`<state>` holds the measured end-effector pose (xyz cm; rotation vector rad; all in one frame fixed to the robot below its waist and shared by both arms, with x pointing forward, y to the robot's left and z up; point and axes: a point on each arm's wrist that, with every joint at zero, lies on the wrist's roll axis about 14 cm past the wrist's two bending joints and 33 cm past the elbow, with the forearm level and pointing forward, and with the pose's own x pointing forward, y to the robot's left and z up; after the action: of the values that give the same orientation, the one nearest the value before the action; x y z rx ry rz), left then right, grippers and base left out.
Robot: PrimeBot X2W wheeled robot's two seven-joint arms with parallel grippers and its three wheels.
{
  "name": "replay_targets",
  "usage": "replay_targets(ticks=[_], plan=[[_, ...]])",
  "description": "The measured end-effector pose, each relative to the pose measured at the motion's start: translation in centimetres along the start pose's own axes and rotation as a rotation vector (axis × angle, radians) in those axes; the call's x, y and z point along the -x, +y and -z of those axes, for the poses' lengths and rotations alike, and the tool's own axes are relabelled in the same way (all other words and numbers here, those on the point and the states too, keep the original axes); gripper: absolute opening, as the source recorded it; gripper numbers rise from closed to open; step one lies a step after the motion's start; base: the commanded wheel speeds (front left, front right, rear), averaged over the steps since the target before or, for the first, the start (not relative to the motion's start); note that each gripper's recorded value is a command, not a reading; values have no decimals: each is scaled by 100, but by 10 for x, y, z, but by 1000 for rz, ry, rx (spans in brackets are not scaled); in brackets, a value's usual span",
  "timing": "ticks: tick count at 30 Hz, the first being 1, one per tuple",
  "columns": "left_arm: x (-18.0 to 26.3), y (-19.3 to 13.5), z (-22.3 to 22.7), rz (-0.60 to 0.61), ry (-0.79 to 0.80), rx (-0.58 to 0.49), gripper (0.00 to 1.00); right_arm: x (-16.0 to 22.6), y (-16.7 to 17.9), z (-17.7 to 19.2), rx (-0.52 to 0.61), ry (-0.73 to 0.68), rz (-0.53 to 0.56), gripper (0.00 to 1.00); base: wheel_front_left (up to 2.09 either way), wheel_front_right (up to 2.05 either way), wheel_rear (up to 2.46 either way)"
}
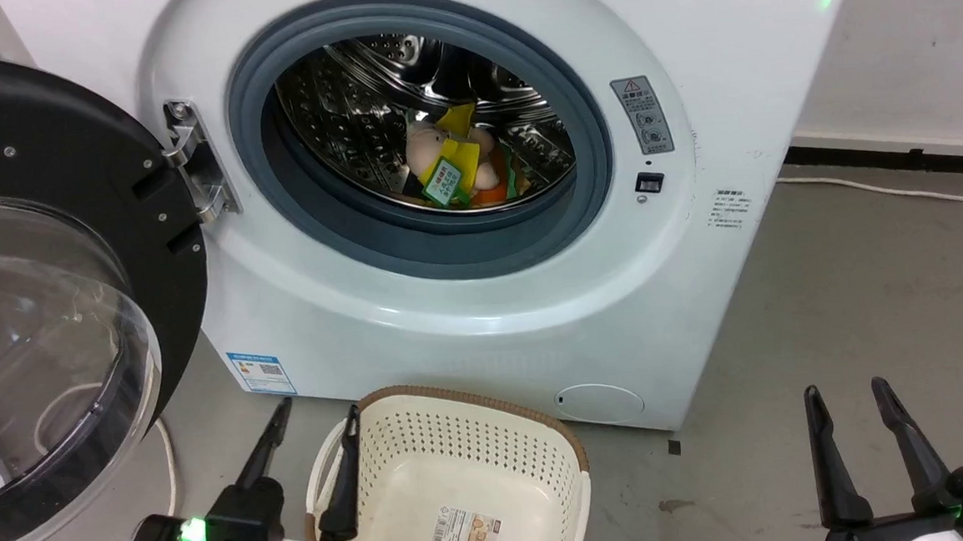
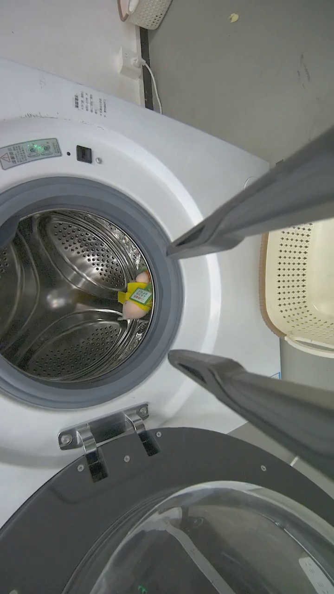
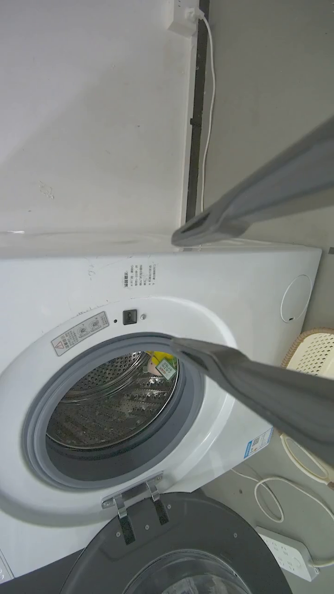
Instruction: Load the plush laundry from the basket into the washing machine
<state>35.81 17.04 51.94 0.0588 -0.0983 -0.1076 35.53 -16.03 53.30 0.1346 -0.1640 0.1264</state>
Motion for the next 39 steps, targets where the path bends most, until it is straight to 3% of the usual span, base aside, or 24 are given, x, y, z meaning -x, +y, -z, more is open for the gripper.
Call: replay_targets(ticks=[1, 2, 39], plan=[[0, -2, 1, 8, 3, 0, 100, 0, 0, 1, -1, 3, 0, 100, 0, 0, 0], [0, -3, 2, 12, 6, 1, 0, 0, 0, 2, -1, 5, 0, 0, 0, 0, 0], [-9, -3, -5, -11, 10, 8, 0, 0, 0, 6, 35, 59, -2, 0, 0, 0, 0]])
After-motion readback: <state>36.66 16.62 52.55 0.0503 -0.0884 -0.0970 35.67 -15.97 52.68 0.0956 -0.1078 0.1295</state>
